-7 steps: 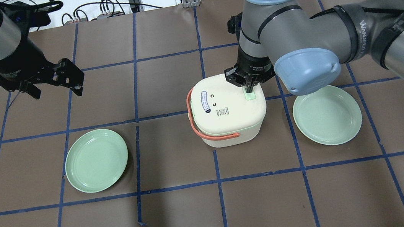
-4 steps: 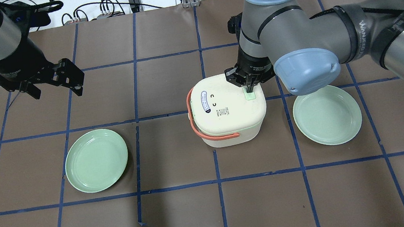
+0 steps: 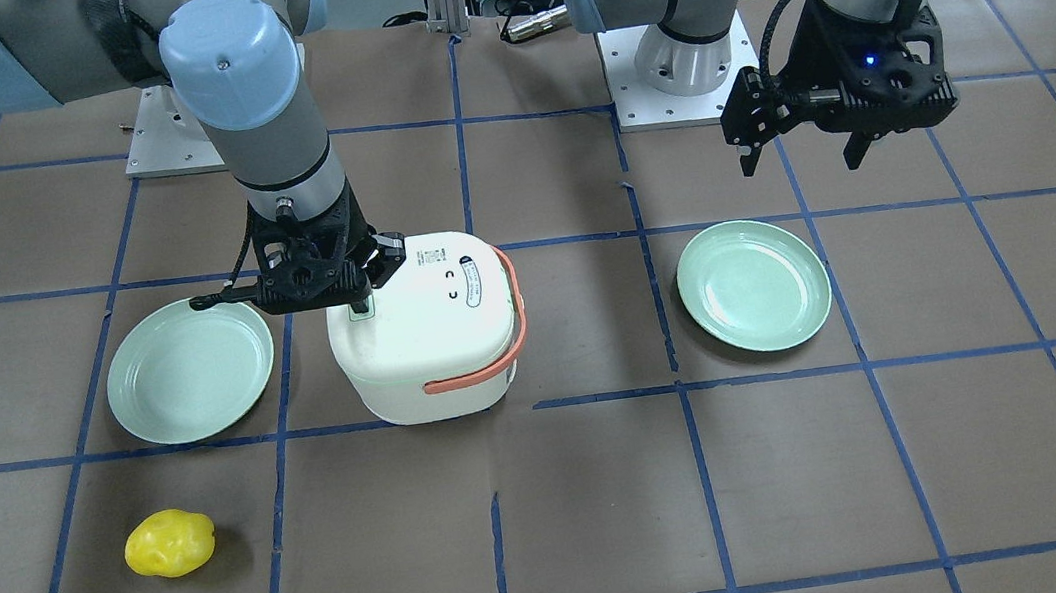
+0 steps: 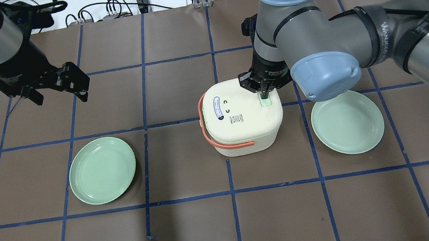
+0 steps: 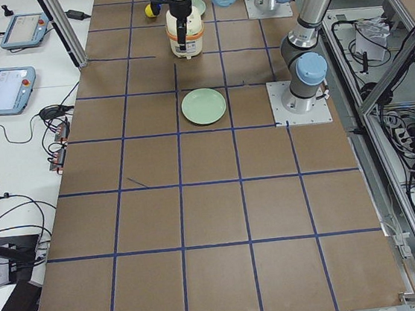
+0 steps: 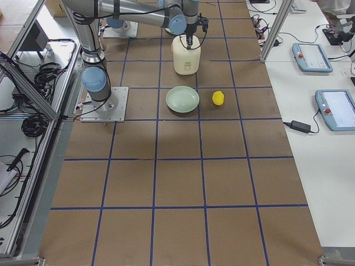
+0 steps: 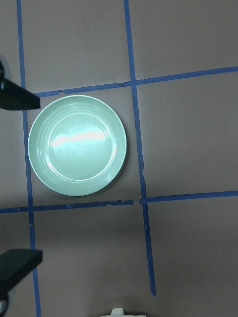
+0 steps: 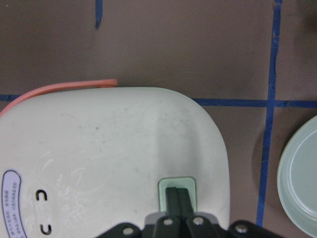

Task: Press rice cooker button
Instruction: 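Press down on the green button with the closed right gripper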

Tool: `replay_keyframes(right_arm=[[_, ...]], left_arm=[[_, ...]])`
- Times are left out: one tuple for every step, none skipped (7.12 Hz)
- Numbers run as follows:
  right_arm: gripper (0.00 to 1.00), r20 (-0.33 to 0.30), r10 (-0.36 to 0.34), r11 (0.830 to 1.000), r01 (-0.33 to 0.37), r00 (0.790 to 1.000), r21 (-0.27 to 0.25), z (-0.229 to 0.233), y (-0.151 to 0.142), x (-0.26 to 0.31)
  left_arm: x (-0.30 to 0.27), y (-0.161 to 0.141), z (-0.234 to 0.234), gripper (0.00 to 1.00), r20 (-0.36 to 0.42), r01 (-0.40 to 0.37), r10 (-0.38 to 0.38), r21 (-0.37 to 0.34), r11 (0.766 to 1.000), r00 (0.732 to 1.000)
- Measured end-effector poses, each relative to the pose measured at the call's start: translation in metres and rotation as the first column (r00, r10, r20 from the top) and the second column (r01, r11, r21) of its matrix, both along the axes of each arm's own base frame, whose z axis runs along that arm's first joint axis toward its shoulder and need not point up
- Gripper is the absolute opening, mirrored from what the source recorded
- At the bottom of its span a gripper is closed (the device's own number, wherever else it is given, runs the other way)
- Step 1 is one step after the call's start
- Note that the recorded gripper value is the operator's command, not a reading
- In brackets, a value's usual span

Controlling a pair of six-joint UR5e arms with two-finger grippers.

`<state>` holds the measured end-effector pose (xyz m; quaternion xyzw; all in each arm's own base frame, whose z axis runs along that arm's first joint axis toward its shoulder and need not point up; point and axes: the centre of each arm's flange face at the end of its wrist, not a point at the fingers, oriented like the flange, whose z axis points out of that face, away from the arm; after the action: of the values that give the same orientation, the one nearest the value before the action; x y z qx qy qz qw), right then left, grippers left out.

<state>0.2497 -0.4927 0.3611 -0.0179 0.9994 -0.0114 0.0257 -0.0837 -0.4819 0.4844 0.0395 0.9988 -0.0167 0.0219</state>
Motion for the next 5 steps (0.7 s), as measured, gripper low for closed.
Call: replay_keyframes(right_arm=[[0.06, 0.0, 0.0, 1.0, 0.0, 1.0, 0.001, -0.0004, 0.0, 0.0], [0.06, -0.001, 0.0, 1.0, 0.0, 1.0, 0.003, -0.0013, -0.0003, 0.0001], [0.06, -0.001, -0.001, 1.0, 0.001, 1.0, 0.005, -0.0021, -0.0005, 0.0001], [0.06, -0.002, -0.001, 1.0, 0.001, 1.0, 0.005, -0.0025, -0.0006, 0.0001], [0.06, -0.001, -0.001, 1.0, 0.001, 1.0, 0.007, -0.0027, -0.0006, 0.0001]], left_arm=[[0.0002, 0.0, 0.0, 1.0, 0.0, 0.0, 0.0, 0.0, 1.0, 1.0], [0.0003, -0.0001, 0.0, 1.0, 0.0, -0.001, 0.001, 0.0, 1.0, 1.0], [0.0003, 0.0, 0.0, 1.0, 0.0, -0.001, 0.001, 0.0, 1.0, 1.0], [0.0, 0.0, 0.0, 1.0, 0.0, 0.0, 0.0, 0.0, 1.0, 1.0], [0.0, 0.0, 0.0, 1.0, 0.0, 0.0, 0.0, 0.0, 1.0, 1.0]])
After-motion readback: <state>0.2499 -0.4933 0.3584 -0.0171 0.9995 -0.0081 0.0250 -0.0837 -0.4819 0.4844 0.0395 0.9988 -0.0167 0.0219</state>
